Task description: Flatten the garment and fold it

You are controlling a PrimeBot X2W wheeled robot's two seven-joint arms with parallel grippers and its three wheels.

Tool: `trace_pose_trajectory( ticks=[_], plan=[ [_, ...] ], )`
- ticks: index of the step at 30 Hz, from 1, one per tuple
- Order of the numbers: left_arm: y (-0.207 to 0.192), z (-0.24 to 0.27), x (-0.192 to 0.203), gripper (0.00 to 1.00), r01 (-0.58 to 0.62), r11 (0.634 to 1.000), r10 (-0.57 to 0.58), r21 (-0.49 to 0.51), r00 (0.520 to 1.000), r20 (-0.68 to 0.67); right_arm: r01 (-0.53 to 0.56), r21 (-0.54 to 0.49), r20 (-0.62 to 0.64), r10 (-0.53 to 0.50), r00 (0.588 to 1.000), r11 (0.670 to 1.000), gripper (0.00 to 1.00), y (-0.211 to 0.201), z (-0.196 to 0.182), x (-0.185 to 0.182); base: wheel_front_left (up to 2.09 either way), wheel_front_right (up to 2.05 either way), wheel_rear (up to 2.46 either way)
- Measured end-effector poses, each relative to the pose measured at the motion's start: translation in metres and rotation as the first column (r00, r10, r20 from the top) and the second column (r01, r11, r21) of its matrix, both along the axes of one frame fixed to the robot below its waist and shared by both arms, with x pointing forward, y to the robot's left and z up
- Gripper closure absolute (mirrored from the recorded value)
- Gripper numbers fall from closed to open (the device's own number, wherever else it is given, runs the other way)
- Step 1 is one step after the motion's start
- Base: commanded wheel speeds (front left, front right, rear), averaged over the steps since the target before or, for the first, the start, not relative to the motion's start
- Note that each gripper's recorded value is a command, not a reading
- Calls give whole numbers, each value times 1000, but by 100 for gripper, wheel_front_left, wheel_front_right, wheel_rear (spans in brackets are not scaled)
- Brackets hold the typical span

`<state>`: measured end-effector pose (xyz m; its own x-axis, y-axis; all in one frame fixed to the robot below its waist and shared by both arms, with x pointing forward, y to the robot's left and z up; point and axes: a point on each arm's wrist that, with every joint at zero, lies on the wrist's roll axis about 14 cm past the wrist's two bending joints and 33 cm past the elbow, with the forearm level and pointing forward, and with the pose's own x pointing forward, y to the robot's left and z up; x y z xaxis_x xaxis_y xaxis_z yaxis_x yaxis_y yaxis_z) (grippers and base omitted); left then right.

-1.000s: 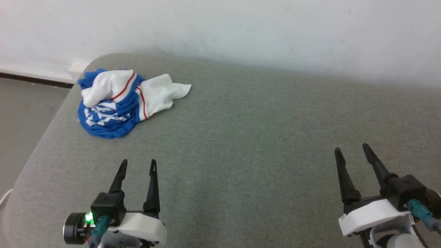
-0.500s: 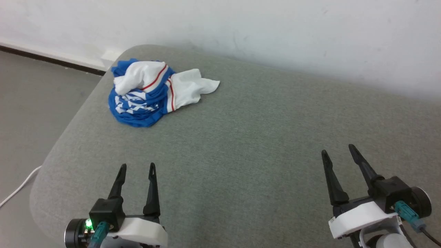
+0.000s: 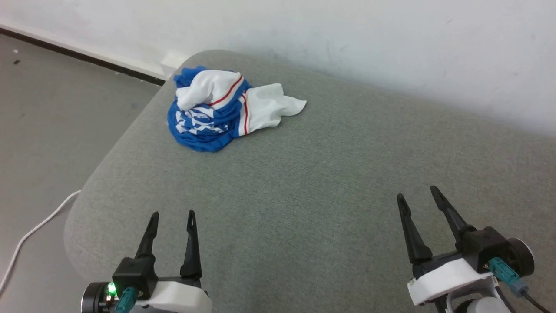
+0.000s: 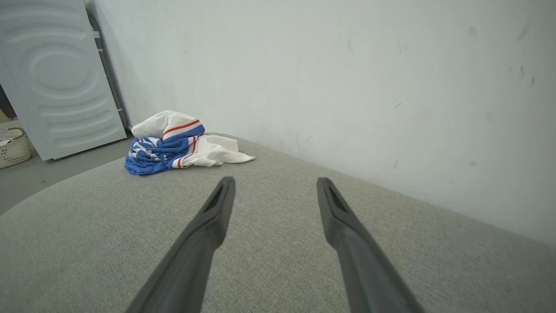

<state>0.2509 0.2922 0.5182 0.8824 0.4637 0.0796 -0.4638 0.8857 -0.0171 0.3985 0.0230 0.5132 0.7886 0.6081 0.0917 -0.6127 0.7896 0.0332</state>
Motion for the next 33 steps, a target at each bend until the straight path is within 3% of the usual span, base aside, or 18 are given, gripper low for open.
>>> trace_pose_trajectory(
  ticks=[20,33],
  plan=[
    [15,1,-30,0,-95,995,95,-2,995,29,-91,20,10,91,996,996,0,32,-1,-6,0,0,0],
    [15,-1,-33,0,-94,996,95,-8,995,33,-87,25,17,87,996,996,0,31,4,-8,0,0,0]
  ],
)
